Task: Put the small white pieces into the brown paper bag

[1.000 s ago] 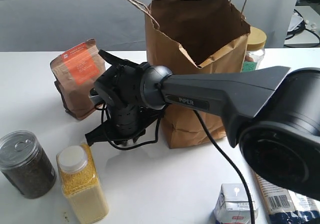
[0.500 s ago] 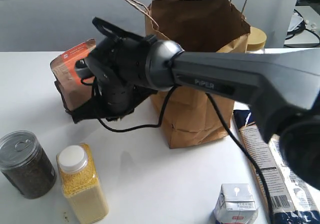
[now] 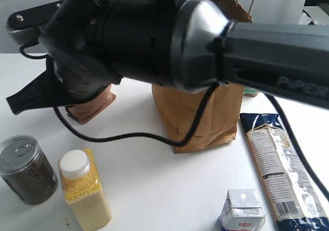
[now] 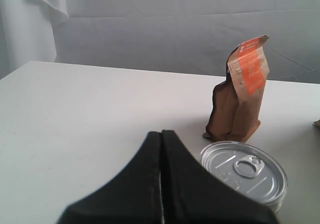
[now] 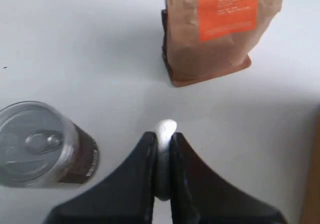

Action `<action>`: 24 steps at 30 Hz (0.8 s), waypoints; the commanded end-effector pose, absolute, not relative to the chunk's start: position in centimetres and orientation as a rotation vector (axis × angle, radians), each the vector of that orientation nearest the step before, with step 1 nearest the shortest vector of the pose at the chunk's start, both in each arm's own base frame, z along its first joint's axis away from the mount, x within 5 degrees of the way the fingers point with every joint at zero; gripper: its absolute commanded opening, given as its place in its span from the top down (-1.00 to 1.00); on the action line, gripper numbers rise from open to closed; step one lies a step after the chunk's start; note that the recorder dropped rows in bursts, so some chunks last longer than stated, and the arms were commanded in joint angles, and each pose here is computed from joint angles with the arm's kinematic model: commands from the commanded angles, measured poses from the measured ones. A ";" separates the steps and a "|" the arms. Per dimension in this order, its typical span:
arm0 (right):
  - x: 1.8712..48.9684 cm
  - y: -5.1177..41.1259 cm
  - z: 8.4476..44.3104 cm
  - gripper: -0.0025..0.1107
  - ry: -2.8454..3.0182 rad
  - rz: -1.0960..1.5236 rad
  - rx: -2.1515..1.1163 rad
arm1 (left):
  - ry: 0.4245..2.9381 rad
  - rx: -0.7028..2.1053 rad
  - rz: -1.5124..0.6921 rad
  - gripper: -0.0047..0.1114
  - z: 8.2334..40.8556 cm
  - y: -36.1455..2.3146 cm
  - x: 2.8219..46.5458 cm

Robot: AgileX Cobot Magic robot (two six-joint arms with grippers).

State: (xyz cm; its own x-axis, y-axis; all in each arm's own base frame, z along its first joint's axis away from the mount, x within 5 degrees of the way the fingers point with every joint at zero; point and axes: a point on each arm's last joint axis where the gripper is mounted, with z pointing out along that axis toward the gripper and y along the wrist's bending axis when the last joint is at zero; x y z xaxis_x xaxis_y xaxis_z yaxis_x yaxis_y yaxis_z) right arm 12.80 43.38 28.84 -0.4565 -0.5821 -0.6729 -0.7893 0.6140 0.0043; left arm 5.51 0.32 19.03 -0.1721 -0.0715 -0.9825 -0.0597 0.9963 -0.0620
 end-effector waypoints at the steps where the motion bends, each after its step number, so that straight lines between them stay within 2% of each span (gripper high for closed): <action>1: 10.3 42.0 30.1 0.96 2.118 0.493 -1.069 | 1.741 -0.102 -0.026 0.92 19.0 0.3 5.5; 11: 7.7 36.9 31.6 0.96 2.088 0.537 -1.068 | 1.741 -0.102 -0.026 0.92 19.0 0.3 5.5; 24: 10.8 28.9 36.0 0.96 1.970 0.611 -0.860 | 1.741 -0.102 -0.026 0.92 19.0 0.3 5.5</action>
State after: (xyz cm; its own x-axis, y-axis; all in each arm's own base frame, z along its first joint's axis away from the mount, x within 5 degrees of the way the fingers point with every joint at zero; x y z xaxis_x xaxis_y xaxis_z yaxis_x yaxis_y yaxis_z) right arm 9.70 30.40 35.40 -0.3848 -0.3774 -0.8423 -0.7786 0.6228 0.0766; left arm 5.51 0.32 19.03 -0.1721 -0.0715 -0.9825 -0.0597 0.9963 -0.0620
